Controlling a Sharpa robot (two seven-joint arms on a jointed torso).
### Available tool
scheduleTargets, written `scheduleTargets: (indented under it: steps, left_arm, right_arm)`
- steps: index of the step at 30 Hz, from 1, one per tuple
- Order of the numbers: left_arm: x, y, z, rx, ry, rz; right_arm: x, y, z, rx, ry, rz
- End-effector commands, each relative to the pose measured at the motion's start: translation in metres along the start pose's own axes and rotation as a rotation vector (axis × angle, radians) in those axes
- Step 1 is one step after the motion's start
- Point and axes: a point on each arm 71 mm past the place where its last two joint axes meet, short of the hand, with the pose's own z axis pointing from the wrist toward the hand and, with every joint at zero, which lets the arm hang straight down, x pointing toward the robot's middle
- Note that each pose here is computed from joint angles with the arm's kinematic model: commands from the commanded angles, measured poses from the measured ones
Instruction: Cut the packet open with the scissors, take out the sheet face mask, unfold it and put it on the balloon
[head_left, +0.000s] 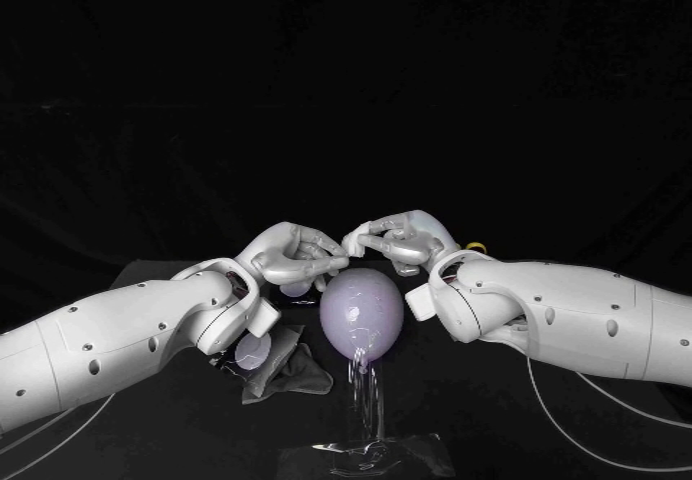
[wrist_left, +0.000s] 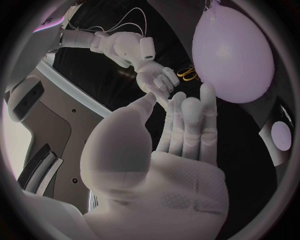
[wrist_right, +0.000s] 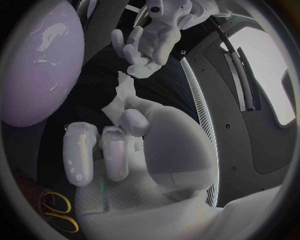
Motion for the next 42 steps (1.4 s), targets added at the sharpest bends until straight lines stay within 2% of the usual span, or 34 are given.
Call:
scheduleTargets:
  steps: [1,14,25,30,42]
  left_arm:
    - [0.003,-0.0013,0.0029,-0.04,-0.011,0.109]
    - [0.006,-0.0031,0.0104,-0.111,-0.094,0.174]
    - [0.0033,-0.0052,0.0112,-0.114,-0.164,0.187]
    - [0.0045,-0.0067,0.0118,-0.108,-0.168,0.192]
    - [0.013,-0.0115,0.0142,-0.084,-0.121,0.197]
  right_arm:
    - [0.0,0.0,0.001,0.003,-0.003,-0.026]
    - [0.003,0.002,0.001,-0.003,0.007,-0.043]
    - [0.006,0.003,0.0,-0.007,0.02,-0.058]
    - [0.007,0.003,0.0,-0.007,0.023,-0.06]
    - [0.01,0.003,0.001,-0.008,0.028,-0.062]
